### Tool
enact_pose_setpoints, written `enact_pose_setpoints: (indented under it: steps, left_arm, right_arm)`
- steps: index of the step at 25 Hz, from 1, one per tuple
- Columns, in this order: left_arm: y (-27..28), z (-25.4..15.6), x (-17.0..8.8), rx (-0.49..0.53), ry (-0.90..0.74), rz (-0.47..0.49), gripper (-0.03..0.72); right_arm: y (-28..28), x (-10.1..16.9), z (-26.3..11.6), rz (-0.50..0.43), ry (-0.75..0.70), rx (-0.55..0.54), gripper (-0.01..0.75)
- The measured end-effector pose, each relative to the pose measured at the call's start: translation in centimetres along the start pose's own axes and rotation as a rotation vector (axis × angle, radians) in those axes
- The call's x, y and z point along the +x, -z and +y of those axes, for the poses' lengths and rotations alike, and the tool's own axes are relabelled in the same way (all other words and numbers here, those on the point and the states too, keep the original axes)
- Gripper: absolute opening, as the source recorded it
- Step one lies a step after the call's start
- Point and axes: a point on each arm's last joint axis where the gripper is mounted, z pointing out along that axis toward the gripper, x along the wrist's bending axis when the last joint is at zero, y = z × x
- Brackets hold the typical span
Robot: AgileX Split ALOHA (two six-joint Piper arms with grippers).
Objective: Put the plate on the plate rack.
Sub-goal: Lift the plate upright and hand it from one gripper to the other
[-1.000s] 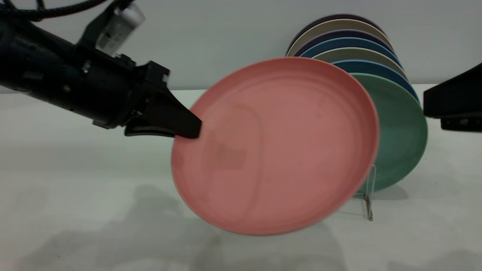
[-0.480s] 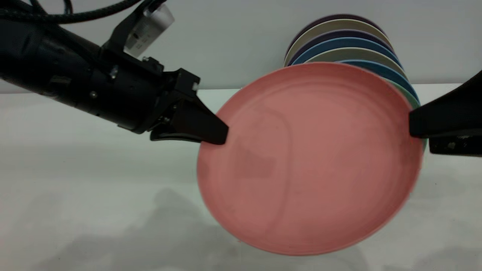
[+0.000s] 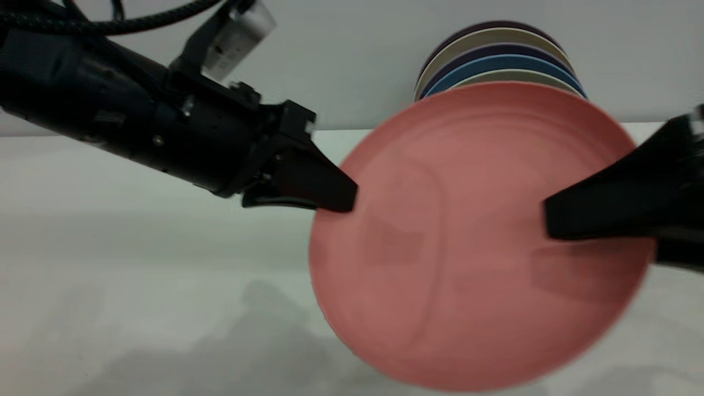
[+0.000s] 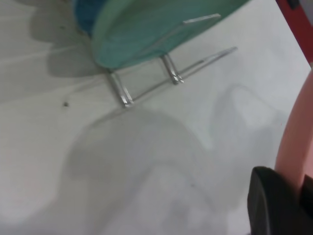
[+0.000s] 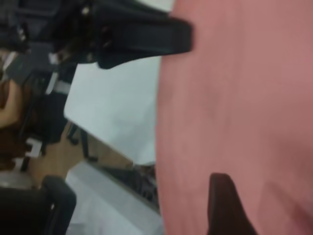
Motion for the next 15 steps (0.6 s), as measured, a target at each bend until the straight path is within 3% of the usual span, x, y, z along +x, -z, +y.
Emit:
enact_pose_setpoints:
  steps: [4,8,15]
  left_arm:
    - [-0.5,-0.3,-0.4,0.013,-0.018,0.016,0.014]
    - [-0.5,-0.3,-0.3,0.013,-0.028,0.027,0.023]
    - [-0.5,-0.3,-0.4,0.016,-0.034,0.023,0.061]
  right_arm:
    - [-1.5,0.5,-0.5,0.005,0.041,0.024,0.422]
    - [-2.0,0.0,-0.6,-0.063,0.073,0.033,0.219]
    - [-2.0,-1.1,-0.6,-0.176,0.164,0.04,0.14]
